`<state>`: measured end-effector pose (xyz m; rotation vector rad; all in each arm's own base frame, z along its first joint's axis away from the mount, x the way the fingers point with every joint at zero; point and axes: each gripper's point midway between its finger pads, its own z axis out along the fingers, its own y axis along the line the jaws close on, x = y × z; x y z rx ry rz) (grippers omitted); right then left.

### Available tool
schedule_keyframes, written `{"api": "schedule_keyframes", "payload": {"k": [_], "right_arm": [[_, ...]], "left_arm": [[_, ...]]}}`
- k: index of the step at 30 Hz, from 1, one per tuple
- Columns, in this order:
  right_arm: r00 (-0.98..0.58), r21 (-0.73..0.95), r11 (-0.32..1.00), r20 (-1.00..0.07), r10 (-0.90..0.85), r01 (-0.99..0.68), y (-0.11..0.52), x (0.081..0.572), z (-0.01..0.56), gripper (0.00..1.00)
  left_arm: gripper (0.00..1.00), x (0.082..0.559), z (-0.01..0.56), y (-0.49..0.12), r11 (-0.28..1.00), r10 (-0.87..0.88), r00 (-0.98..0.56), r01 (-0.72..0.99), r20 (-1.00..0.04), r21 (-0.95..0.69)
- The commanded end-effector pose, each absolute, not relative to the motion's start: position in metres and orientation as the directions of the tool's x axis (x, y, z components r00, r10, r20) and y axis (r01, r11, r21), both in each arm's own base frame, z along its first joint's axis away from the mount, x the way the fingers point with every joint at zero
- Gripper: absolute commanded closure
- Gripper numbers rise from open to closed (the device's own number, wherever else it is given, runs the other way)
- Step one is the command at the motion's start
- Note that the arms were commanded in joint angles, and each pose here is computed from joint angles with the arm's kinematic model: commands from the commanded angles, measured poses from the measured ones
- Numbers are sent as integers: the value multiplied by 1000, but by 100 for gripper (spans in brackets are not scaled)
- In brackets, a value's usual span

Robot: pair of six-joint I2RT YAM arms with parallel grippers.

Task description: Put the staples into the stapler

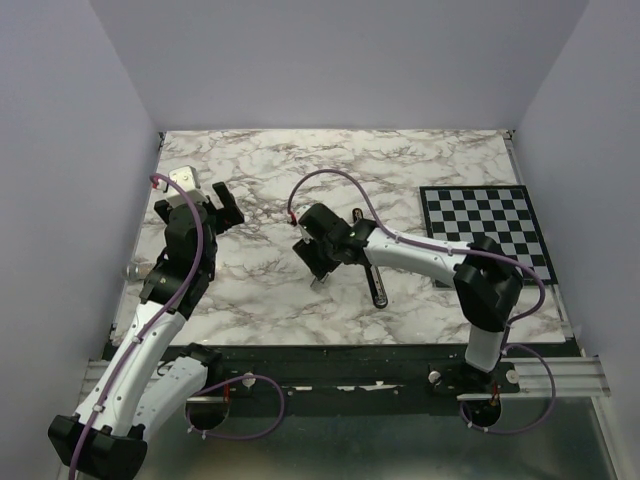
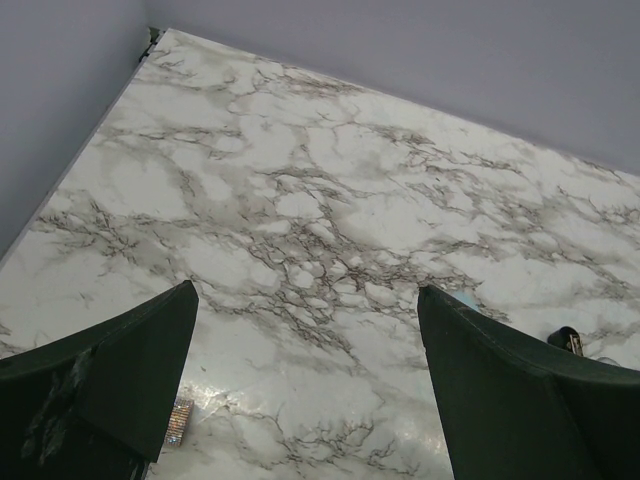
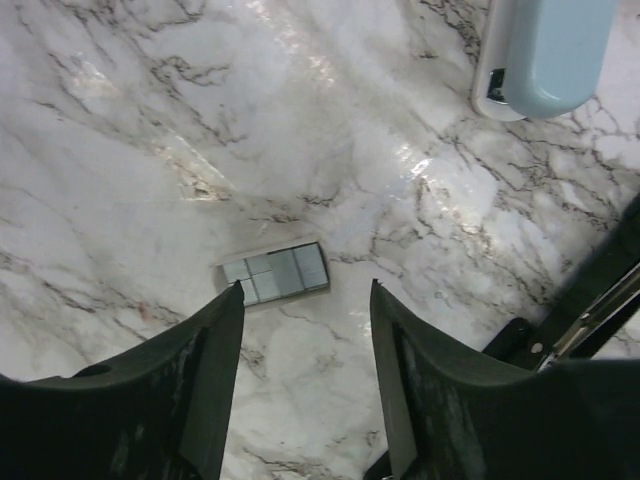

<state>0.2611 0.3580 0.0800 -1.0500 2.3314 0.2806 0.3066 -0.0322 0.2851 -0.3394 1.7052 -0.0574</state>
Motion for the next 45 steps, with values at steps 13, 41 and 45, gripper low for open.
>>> {"api": "schedule_keyframes", "payload": {"k": [13,41,45], "right_arm": [[-516,25,579,-485,-706,-815,363,252,34,62],[-515,83,542,-458,-724,-836,367,235,31,67],[-509,26,556,-439,-741,-831,363,238,26,67]], "left_arm": [[1,311,283,-37,958,-257,-133,-164,-957,-235],[1,313,280,-42,961,-260,-152,-142,-954,-239],[1,314,280,-43,960,-261,-152,-141,-953,-241]]}}
